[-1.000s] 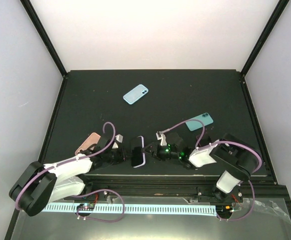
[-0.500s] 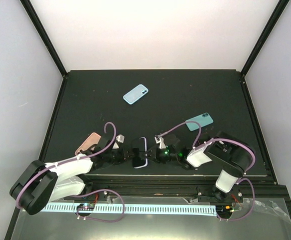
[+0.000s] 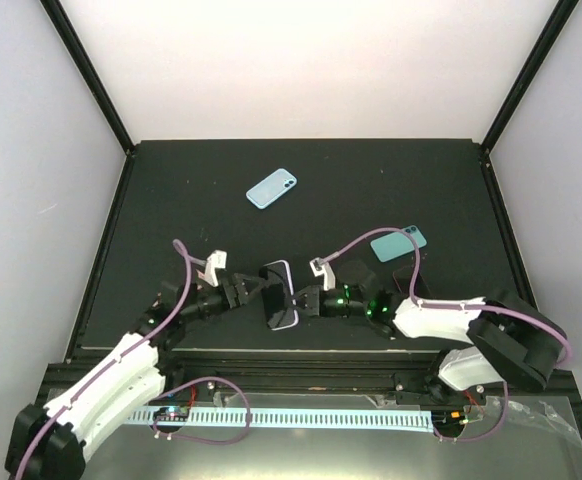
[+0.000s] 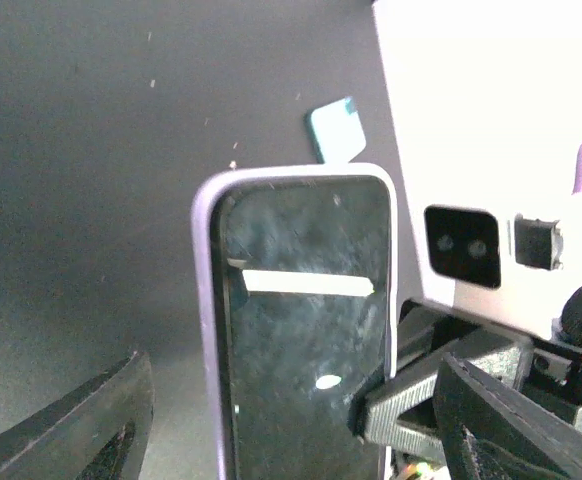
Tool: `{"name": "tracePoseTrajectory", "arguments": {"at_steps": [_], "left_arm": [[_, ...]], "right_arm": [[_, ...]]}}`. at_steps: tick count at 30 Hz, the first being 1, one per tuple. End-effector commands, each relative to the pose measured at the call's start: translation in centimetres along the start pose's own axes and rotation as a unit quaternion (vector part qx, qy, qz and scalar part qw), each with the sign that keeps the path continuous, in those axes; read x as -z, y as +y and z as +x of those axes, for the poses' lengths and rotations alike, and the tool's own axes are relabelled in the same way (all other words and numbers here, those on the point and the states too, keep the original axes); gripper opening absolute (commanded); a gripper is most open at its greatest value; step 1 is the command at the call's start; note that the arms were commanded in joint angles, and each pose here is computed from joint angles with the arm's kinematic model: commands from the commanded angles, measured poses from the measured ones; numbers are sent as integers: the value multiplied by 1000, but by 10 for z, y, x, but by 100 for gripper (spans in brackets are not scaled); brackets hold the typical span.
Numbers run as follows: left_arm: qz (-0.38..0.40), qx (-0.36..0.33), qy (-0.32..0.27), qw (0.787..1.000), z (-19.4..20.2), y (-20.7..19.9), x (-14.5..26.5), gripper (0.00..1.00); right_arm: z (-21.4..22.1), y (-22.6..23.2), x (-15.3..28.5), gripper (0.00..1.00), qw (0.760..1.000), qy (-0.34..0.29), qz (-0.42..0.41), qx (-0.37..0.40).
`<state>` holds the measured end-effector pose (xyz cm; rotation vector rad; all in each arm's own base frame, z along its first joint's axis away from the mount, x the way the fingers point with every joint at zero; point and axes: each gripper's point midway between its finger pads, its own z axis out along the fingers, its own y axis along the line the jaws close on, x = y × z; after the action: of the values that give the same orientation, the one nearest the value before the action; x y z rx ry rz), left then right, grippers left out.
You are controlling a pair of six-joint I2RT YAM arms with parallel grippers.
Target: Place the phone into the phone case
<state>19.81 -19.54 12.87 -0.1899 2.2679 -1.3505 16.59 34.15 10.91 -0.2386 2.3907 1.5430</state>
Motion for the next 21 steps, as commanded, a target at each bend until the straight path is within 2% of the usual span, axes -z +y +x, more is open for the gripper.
{"name": "tracePoseTrajectory", "arguments": {"at_steps": [1,7,12,21], "left_arm": [[29,-27,-29,999,-15,-23,22,80],[152,-55,-19,987,-14,-75,42,83],[246,-79,-19,966,-13,-116,62,83],[333,-59,-44,940,-17,-141,83,77]], "right_arm": [[-8,50,15,12,995,-10,-85,56],[-5,98,43,12,979,-18,-192,69],[-5,125,64,12,967,-26,-236,87],[-5,154,89,12,951,-39,-291,102]]}}
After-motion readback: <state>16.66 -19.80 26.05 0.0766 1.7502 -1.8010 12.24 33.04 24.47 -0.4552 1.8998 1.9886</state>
